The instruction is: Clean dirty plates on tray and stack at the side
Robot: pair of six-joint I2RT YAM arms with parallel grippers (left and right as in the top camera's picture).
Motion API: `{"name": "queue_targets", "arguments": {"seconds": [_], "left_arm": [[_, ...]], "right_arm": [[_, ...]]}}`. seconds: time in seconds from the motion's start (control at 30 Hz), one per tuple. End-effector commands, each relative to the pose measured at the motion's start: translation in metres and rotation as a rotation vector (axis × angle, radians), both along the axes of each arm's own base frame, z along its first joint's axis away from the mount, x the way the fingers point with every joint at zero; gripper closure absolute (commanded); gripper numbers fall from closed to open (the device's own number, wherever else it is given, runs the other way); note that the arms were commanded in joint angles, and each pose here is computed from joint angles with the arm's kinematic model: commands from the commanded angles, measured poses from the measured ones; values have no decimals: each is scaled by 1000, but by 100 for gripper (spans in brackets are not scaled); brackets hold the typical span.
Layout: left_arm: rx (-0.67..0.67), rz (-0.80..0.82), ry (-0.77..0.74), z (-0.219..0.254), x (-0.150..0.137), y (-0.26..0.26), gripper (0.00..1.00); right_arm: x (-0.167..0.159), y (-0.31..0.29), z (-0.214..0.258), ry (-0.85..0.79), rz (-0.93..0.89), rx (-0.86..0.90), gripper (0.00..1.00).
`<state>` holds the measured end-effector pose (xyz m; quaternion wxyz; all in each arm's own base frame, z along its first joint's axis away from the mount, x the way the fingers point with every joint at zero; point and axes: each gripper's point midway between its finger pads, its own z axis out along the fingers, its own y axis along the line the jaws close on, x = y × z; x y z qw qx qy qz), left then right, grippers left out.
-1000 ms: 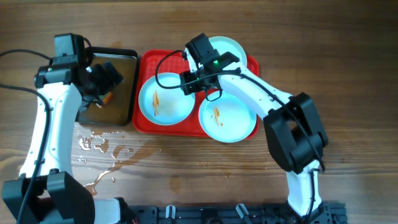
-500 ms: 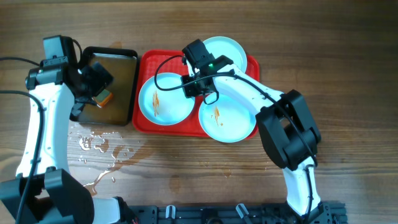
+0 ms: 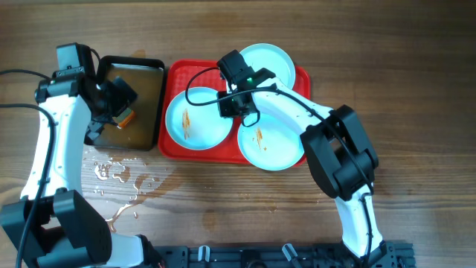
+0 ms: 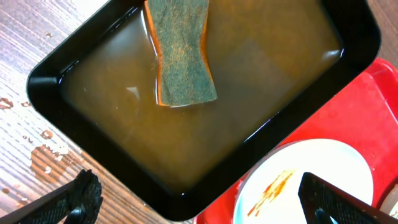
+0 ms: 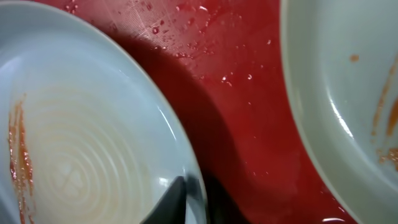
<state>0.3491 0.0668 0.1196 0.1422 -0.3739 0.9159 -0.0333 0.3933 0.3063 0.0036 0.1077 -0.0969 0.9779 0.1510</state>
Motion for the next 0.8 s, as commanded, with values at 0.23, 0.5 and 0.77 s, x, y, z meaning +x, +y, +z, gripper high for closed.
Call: {"name": "queue_targets", "arguments": {"seconds": [0.23,0.5,0.77], "left_arm": [[18,33,-9,-19,10,8,47],[2,89,37,-63,27,13,45],[31,69,48,-102,42,32,39]], "right_arm": [[-8,8,-17,79,5,54,96],[-8,9,-16,85,14,68,96],[-9,8,-17,81,30,64,96]]}}
